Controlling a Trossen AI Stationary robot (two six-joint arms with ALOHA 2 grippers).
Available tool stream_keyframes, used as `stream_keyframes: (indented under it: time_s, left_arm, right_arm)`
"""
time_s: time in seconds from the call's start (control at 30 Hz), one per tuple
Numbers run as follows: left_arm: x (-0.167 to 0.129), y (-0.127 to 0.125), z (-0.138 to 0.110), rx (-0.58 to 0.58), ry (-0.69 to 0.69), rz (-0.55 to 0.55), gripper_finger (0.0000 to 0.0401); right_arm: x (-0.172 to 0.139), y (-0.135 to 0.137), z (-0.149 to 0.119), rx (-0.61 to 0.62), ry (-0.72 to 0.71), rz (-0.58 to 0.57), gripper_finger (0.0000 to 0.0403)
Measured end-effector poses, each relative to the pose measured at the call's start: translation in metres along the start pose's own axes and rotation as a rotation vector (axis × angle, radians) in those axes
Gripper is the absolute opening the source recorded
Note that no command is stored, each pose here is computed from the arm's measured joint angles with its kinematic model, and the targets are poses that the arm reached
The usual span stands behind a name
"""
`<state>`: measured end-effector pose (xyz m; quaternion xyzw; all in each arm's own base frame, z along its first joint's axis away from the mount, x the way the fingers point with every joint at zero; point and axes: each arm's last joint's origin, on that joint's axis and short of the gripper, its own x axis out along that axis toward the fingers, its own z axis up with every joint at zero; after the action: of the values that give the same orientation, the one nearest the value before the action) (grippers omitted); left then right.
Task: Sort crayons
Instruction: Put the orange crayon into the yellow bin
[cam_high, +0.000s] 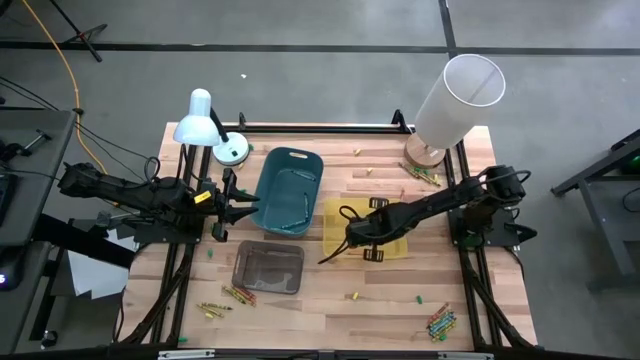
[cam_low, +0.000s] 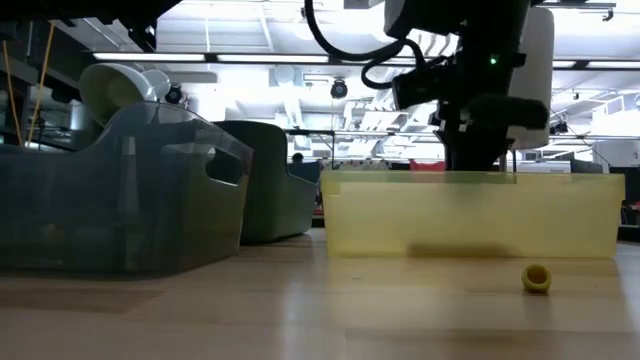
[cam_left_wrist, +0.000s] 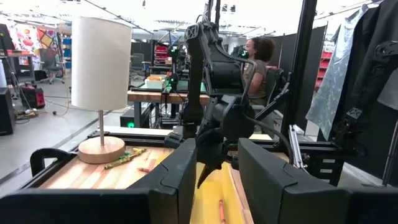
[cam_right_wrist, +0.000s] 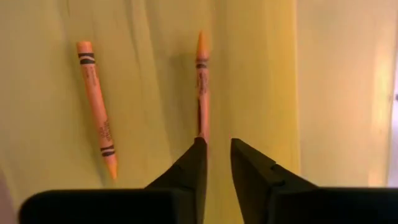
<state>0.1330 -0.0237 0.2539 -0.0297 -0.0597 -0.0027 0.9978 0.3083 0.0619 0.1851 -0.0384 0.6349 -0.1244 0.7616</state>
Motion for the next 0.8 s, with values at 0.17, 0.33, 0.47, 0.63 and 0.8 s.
stream_keyframes:
  time_s: [0.17, 0.33, 0.47, 0.63, 0.8]
  left_arm:
    - [0.0, 0.0, 0.0, 0.0, 0.0, 0.0, 0.0106]
    - [0.0, 0.0, -0.001, 0.001, 0.008, 0.0, 0.0106]
    - [0.0, 0.0, -0.003, 0.0, 0.035, 0.001, 0.0106]
    - [0.0, 0.0, -0.003, -0.01, 0.033, 0.001, 0.0106]
    - [0.0, 0.0, 0.0, -0.008, -0.002, -0.001, 0.0106]
  right_arm:
    - [-0.014, 0.0, 0.006, -0.003, 0.006, -0.005, 0.0125]
    - [-0.035, 0.004, 0.01, -0.017, -0.064, -0.03, 0.0165]
    - [-0.054, 0.011, -0.001, -0.006, -0.226, -0.109, 0.0172]
    - [-0.076, 0.015, -0.016, 0.092, -0.479, -0.181, 0.0169]
    - [-0.082, 0.021, -0.004, 0.127, -0.831, -0.205, 0.0167]
